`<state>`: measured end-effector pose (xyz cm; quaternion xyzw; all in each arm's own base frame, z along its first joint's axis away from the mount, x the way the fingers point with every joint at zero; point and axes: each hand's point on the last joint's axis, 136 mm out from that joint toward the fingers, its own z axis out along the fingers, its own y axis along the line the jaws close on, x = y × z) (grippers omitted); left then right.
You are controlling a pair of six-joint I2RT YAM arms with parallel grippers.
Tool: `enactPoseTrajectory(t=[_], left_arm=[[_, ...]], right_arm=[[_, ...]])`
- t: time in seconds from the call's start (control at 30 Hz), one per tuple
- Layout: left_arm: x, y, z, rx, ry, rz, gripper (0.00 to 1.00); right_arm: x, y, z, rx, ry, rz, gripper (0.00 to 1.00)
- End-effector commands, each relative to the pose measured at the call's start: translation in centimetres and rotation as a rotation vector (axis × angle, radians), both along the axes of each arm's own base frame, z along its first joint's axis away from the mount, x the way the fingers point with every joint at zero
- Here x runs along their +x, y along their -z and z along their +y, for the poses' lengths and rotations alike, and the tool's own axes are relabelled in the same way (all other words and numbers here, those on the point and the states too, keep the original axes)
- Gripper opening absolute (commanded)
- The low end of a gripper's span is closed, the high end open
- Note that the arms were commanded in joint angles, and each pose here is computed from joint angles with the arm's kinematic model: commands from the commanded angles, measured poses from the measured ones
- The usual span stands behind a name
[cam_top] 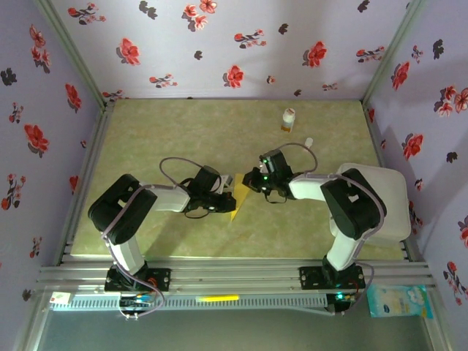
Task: Fold a paper plane with a square sheet of paper (pick it up from the middle)
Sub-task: Fold the wing for the fifth time at the center of the table.
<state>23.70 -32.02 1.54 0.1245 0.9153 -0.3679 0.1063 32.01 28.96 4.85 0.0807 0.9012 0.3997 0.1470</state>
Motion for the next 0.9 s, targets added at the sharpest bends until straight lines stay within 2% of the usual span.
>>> enactPoseTrajectory(t=[0.0, 0.23, 0.47, 0.87], left_arm=[[-4.0, 5.9, 4.0, 0.209, 0.007, 0.161, 0.00], [-4.1, 6.0, 4.0, 0.205, 0.006, 0.168, 0.00], [-4.5, 6.5, 3.9, 0.193, 0.007, 0.188, 0.00], [-4.8, 6.9, 3.9, 0.191, 0.013, 0.205, 0.00]], right_arm=[[-0.6, 1.0, 1.5, -0.015, -0.046, 0.015, 0.07], [1.0, 3.6, -1.9, -0.133, 0.078, 0.056, 0.07], [2.8, 4.0, -3.7, -0.033, 0.146, 0.067, 0.08], [5.3, 4.8, -7.4, -0.027, 0.302, 0.107, 0.08]])
